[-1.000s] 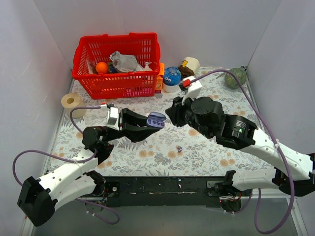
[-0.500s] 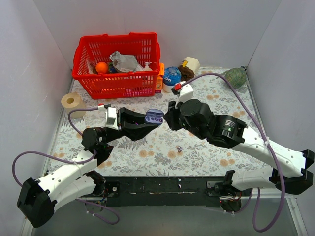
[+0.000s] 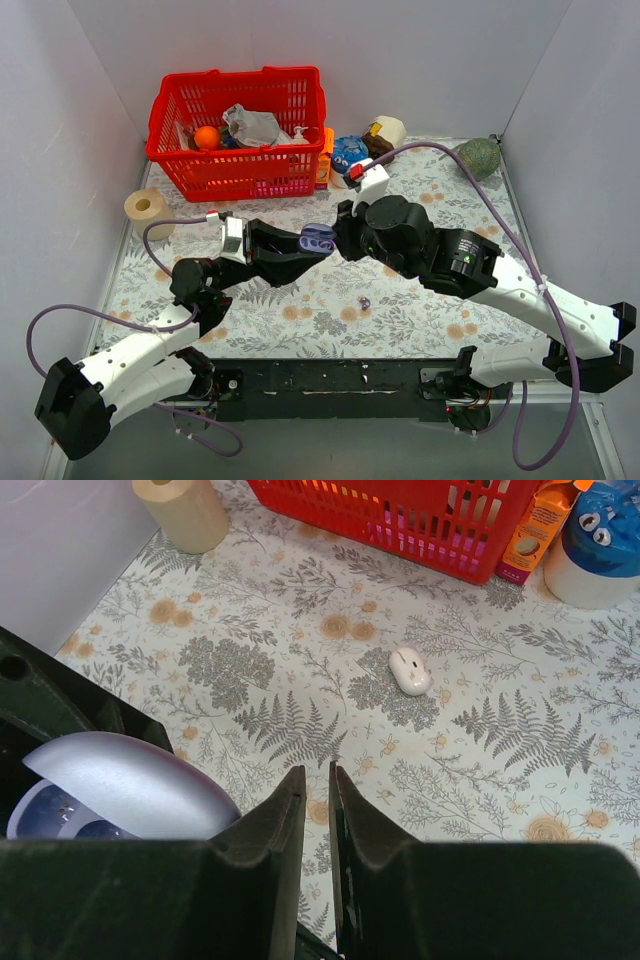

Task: Insert the wireless bluetooth earbuds into the charging case

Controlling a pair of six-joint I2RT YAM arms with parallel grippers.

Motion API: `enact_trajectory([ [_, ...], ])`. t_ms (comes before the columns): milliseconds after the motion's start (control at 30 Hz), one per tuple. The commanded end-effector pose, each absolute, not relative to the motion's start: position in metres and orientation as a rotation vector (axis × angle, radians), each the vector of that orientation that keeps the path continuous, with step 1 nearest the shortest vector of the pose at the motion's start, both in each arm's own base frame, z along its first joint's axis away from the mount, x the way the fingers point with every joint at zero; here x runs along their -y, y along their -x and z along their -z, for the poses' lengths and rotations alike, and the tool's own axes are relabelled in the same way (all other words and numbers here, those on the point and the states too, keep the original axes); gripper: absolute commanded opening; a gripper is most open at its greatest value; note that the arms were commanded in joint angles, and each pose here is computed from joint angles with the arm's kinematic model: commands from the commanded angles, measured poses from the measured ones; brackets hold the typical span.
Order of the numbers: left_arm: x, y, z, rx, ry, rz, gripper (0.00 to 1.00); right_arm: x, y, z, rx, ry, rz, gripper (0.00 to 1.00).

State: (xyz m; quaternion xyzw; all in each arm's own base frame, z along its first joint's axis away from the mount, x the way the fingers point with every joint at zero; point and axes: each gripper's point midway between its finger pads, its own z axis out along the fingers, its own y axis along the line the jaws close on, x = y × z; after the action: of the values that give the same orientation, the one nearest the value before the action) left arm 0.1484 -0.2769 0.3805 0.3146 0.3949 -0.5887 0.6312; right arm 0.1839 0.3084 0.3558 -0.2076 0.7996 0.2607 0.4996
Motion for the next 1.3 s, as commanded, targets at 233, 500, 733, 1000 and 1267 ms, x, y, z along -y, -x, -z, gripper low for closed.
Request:
enact_trajectory([
  [233,0.28,-0.149,-0.378,-0.908,-0.721,1.351,0.04,-0.321,-0.178,-0.387,-1.851,0.524,-0.699,0.22],
  [500,0.279,-0.151,-0.376,-0.919,-0.709,1.335,0.05,-0.315,-0.18,-0.39,-1.844,0.499,-0.69,0.25],
  [733,0.283,-0.153,-0.374,-0.931,-0.716,1.337,0.09,-0.322,-0.178,-0.394,-1.844,0.514,-0.71,0.25],
  [1000,0.285,-0.154,-0.369,-0.947,-0.719,1.336,0.13,-0.326,-0.179,-0.4,-1.837,0.519,-0.713,0.25],
  [1267,0.286,-0.154,-0.367,-0.956,-0.722,1.338,0.15,-0.329,-0.18,-0.401,-1.836,0.526,-0.709,0.25],
])
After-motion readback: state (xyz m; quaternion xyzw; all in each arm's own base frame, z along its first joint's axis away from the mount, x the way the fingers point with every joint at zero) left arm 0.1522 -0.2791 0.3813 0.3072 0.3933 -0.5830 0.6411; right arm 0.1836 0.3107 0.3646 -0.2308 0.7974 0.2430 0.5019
